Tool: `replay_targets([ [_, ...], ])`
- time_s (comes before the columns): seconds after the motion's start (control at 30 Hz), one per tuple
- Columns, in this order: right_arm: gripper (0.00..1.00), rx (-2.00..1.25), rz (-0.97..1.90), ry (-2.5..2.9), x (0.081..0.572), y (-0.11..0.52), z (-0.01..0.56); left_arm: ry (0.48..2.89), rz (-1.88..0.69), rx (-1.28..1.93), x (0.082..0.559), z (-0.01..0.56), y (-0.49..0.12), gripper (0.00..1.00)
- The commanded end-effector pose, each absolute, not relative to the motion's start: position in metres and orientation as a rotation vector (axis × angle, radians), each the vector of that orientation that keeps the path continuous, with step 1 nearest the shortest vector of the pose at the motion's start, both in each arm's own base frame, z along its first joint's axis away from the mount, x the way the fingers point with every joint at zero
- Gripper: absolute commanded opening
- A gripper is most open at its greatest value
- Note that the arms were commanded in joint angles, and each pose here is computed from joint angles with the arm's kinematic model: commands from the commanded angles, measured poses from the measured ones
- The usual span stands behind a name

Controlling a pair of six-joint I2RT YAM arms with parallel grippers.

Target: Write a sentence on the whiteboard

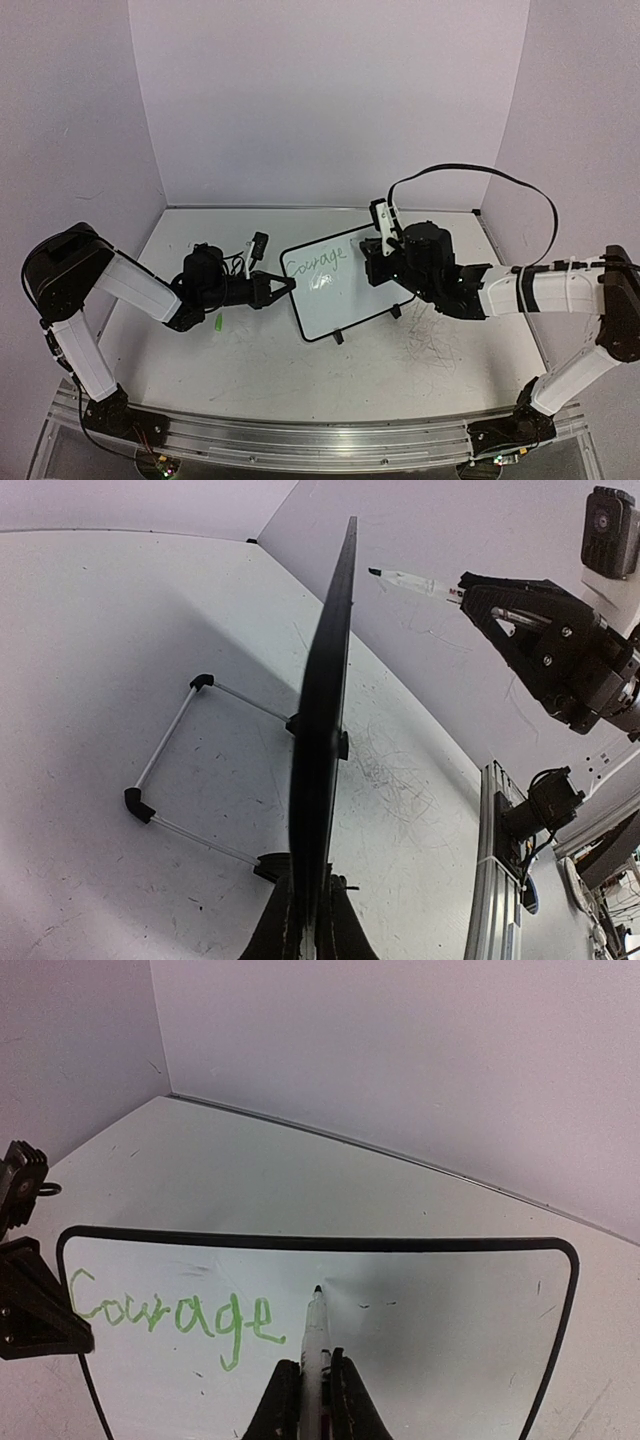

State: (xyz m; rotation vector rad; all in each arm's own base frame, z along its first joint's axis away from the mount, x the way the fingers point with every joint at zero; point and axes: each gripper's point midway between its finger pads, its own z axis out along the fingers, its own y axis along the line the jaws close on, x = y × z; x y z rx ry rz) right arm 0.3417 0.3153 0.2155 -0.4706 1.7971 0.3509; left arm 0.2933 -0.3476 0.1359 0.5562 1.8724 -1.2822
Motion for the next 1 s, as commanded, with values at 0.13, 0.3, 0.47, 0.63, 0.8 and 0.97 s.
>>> replay_targets([
  [0.13, 0.0, -0.411, 0.33, 1.753, 0.354, 0.316, 0.234, 1.917, -1.227, 0.56, 0.298, 0.126, -0.345, 0.0],
  [0.3, 0.0, -0.409, 0.318, 1.759, 0.356, 0.316, 0.231, 1.912, -1.227, 0.561, 0.298, 0.128, -0.344, 0.0],
  [0.47, 0.0, -0.415, 0.317, 1.766, 0.358, 0.319, 0.227, 1.91, -1.224, 0.56, 0.297, 0.129, -0.343, 0.0],
  [0.63, 0.0, -0.415, 0.308, 1.786, 0.358, 0.318, 0.222, 1.911, -1.224, 0.559, 0.297, 0.129, -0.343, 0.0],
  [0.8, 0.0, -0.418, 0.303, 1.815, 0.356, 0.316, 0.213, 1.909, -1.225, 0.562, 0.297, 0.129, -0.344, 0.0],
  [0.97, 0.0, -0.419, 0.316, 1.837, 0.351, 0.313, 0.205, 1.91, -1.227, 0.561, 0.297, 0.13, -0.344, 0.0],
])
